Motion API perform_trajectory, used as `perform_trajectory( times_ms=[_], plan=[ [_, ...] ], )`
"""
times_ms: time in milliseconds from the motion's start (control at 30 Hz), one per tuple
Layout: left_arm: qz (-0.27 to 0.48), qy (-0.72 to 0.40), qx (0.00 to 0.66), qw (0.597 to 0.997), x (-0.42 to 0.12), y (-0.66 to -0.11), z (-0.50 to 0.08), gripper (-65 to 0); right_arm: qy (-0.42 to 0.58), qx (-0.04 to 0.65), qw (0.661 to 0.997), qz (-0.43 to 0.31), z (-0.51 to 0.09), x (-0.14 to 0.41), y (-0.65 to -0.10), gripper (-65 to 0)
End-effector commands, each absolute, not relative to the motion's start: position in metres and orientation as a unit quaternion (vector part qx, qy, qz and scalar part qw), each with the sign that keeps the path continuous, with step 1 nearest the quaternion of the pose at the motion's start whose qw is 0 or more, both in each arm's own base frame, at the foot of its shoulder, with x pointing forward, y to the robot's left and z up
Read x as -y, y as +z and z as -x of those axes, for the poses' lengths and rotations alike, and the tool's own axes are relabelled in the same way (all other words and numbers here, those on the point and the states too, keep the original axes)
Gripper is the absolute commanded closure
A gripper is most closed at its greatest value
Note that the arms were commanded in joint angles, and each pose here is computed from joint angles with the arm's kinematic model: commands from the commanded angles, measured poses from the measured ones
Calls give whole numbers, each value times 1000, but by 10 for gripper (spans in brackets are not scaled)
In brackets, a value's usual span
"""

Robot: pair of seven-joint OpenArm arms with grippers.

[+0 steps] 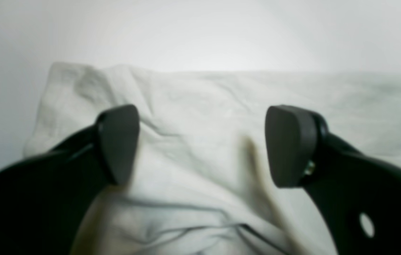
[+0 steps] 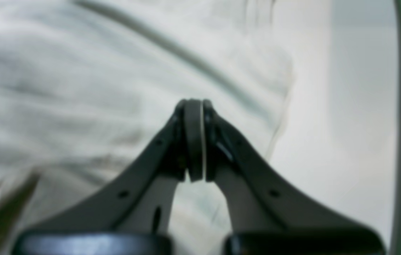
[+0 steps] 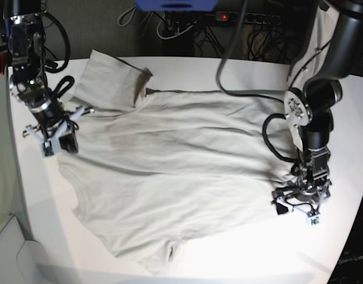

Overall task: Layout the t-shirt on the table in an organized manner, then fold the t-shirt properly
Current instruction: 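Stretch the shirt between both grippers, pulling them apart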

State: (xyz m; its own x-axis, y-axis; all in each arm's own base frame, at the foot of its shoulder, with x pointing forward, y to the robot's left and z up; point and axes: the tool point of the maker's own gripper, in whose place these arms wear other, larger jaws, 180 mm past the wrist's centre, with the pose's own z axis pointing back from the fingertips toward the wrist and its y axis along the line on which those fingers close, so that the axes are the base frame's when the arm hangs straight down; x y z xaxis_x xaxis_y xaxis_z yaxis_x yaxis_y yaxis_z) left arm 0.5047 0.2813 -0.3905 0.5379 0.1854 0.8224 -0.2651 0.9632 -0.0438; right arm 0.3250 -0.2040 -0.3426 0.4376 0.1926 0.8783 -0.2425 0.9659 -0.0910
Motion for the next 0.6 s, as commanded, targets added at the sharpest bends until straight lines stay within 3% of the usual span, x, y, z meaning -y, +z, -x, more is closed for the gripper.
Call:
perform_trajectory(
  times_ms=[0, 300, 467, 567],
  plan=[
    [-50, 135, 497, 856, -291, -360, -522, -540, 124, 539, 833, -14, -343, 212, -327, 0],
    [-70, 139, 468, 870, -305, -336, -514, -540, 71, 506, 860, -7, -435, 251, -352, 0],
    [-104, 145, 462, 869, -320, -326, -484, -540, 40, 461, 887, -12, -438, 271, -385, 0],
    [-96, 156, 473, 862, -321, -327, -472, -540, 28, 462, 887, -13, -434, 277, -397, 0]
  ],
)
